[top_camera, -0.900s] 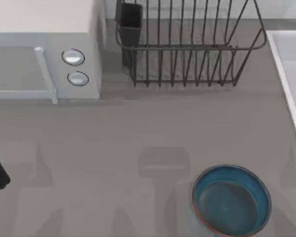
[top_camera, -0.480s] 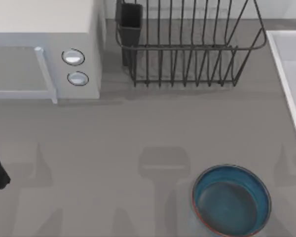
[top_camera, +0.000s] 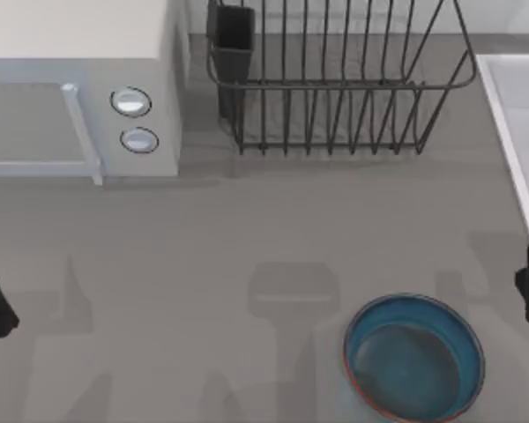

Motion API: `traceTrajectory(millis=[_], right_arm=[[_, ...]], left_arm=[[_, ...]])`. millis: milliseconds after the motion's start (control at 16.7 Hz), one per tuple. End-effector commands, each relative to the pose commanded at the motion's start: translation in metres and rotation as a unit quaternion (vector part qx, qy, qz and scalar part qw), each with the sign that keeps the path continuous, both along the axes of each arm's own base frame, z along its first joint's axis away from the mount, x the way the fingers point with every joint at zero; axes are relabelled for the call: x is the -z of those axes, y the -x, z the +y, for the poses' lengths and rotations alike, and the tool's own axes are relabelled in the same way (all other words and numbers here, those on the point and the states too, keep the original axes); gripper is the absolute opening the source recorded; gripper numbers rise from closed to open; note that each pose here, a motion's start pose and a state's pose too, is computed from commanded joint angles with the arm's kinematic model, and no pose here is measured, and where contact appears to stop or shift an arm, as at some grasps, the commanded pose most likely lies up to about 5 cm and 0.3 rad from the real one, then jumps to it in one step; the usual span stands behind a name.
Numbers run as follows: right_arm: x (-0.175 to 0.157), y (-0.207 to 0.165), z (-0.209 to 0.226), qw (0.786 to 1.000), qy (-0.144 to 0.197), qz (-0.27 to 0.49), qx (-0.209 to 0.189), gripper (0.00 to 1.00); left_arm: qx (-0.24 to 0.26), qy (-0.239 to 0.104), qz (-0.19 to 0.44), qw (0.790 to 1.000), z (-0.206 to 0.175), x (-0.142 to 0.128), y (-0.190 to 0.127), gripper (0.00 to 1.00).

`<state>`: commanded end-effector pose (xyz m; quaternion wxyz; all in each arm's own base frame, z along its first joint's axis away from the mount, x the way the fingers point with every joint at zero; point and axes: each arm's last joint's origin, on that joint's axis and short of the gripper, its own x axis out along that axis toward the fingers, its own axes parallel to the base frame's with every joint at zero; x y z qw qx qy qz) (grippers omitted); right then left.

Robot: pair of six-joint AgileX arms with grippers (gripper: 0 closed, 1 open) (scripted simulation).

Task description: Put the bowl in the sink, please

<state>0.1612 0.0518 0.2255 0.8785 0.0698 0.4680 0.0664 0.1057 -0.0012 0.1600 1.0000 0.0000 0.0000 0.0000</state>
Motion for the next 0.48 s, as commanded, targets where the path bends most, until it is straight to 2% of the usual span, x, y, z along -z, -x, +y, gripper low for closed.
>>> traceTrajectory(millis=[240,480], right_arm=[[-0.002,-0.032,0.036,0.984,0.039,0.175,-0.003,1.0],[-0.004,-0.053,0.066,0.961,0.079,0.266,0.0,1.0]], left_arm=[[0.0,0.0,0.0,1.0,0.0,0.0,0.0,1.0],[0.0,0.0,0.0,1.0,0.0,0.0,0.0,1.0]])
